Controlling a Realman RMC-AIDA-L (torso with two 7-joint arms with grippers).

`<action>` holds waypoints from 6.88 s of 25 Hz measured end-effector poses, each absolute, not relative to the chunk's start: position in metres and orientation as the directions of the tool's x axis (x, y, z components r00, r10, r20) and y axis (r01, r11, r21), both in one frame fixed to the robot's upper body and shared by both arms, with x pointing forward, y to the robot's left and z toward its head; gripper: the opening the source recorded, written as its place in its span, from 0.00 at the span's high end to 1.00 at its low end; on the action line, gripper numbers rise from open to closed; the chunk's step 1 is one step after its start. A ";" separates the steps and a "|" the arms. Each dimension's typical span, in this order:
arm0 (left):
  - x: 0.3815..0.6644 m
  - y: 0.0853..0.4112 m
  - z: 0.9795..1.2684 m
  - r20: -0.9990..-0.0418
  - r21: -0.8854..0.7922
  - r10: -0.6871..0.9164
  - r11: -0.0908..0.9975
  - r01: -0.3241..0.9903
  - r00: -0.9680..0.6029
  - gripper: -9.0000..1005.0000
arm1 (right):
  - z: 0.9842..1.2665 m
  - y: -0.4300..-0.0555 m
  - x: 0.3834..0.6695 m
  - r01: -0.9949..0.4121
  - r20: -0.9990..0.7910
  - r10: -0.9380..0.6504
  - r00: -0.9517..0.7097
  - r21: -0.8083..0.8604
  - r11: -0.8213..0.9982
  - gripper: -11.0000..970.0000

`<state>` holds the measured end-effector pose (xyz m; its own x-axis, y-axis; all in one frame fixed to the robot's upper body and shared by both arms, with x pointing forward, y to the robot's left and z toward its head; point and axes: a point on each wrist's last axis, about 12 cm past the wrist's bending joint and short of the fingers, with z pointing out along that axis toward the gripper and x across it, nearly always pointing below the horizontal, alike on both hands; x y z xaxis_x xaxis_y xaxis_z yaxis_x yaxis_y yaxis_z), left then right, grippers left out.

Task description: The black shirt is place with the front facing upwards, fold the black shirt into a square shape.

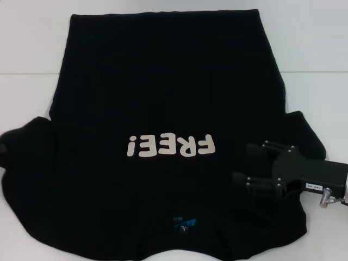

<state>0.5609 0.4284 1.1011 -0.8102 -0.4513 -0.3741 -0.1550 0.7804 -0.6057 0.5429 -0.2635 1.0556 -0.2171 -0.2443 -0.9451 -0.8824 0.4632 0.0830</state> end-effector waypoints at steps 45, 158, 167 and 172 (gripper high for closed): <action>0.614 0.334 1.149 -0.450 -0.621 -0.211 0.772 0.135 -0.868 0.98 | 1.055 -0.263 0.539 -0.885 -0.947 -0.232 -0.220 0.094 0.455 0.18; 0.528 0.307 1.097 -0.949 -0.234 0.084 0.461 0.856 -0.304 0.15 | 1.136 -0.335 0.628 -0.124 -0.426 0.062 -0.902 0.396 0.910 0.98; 0.527 0.308 1.096 -0.948 -0.236 0.082 0.466 0.853 -0.307 0.15 | 1.152 -0.307 0.643 -0.288 -0.492 -0.092 -0.866 0.341 0.895 0.98; 0.527 0.308 1.096 -0.947 -0.239 0.080 0.466 0.852 -0.310 0.15 | 1.158 -0.273 0.652 -0.418 -0.505 -0.240 -0.829 0.275 0.866 0.97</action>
<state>0.5265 0.3080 1.0955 -0.3100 0.0804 -0.9473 0.8517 0.4663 -0.2391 0.6523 -0.2731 1.1577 -0.8289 -0.2398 -0.5055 -0.4180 0.8660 0.2746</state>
